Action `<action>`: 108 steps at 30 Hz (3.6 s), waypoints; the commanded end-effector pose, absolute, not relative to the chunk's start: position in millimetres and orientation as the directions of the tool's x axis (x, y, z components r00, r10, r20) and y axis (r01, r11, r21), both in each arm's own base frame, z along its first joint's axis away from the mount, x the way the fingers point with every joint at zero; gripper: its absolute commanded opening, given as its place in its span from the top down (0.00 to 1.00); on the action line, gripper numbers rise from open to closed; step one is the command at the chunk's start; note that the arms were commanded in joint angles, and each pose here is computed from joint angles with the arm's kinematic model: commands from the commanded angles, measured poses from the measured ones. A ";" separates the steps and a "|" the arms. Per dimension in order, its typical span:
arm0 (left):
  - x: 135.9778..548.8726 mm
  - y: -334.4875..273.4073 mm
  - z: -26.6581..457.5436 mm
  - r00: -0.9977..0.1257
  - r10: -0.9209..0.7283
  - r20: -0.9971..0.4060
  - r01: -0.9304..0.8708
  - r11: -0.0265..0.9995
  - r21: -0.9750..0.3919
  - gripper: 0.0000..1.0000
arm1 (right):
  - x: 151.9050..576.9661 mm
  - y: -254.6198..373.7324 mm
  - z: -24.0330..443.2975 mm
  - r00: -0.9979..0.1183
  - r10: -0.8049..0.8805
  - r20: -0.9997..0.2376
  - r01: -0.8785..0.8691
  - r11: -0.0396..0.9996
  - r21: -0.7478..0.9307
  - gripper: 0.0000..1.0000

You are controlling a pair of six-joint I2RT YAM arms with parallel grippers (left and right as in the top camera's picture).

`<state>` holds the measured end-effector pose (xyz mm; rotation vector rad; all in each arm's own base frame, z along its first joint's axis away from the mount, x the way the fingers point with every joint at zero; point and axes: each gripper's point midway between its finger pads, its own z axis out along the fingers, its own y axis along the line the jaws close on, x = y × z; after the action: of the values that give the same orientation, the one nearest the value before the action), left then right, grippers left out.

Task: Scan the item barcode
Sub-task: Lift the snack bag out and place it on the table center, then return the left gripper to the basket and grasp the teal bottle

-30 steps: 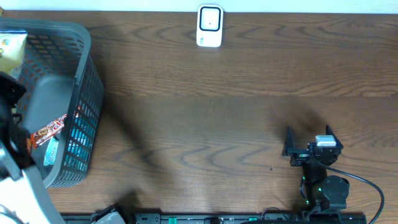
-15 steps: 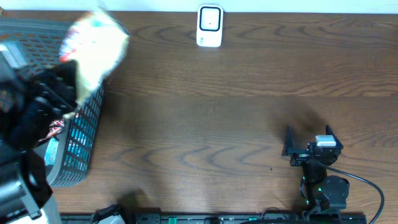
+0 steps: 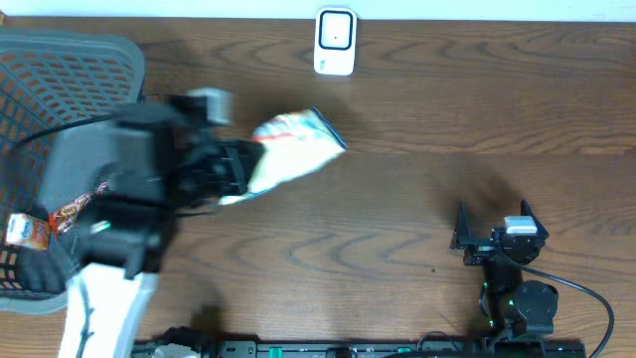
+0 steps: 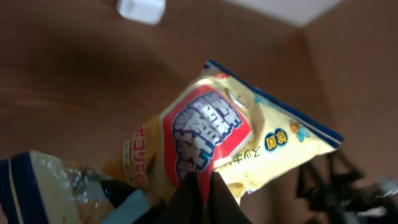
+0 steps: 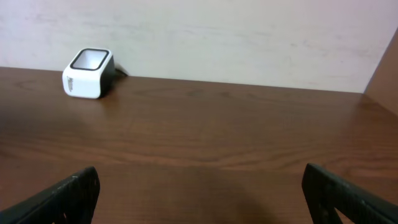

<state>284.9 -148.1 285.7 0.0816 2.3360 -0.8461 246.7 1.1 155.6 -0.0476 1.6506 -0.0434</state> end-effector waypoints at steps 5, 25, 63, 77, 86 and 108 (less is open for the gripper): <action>300.6 -226.0 182.1 -0.790 0.089 -0.606 0.361 0.867 -0.343 0.93 | 246.6 3.7 154.4 -0.083 -0.066 -0.994 -0.018 0.998 -0.065 0.01; 338.6 -295.2 97.7 -0.676 0.167 -0.718 0.320 0.944 -0.082 0.70 | 246.6 3.7 154.4 -0.083 -0.066 -0.994 -0.018 0.998 -0.065 0.01; 300.7 169.0 194.0 -0.676 -0.639 -0.366 -0.631 0.759 -0.160 0.01 | 246.6 3.7 154.4 -0.083 -0.066 -0.994 -0.018 0.998 -0.065 0.01; 263.8 141.5 74.0 -0.806 -0.581 -0.112 -0.569 0.813 -0.123 0.02 | 246.6 3.7 154.4 -0.083 -0.066 -0.994 -0.018 0.998 -0.065 0.01; 249.7 138.0 58.5 -0.810 -0.581 -0.073 -0.575 0.813 -0.095 0.04 | 246.6 3.7 154.4 -0.083 -0.066 -0.994 -0.018 0.998 -0.065 0.01; 213.9 115.7 -2.2 -0.748 -0.636 0.188 -0.656 0.753 -0.063 0.61 | 246.6 3.7 154.5 -0.083 -0.066 -0.994 -0.018 0.998 -0.065 0.01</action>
<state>246.6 135.2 34.9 -1.0089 2.9464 -0.1565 246.8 1.1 155.2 -0.0477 1.6525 -0.0434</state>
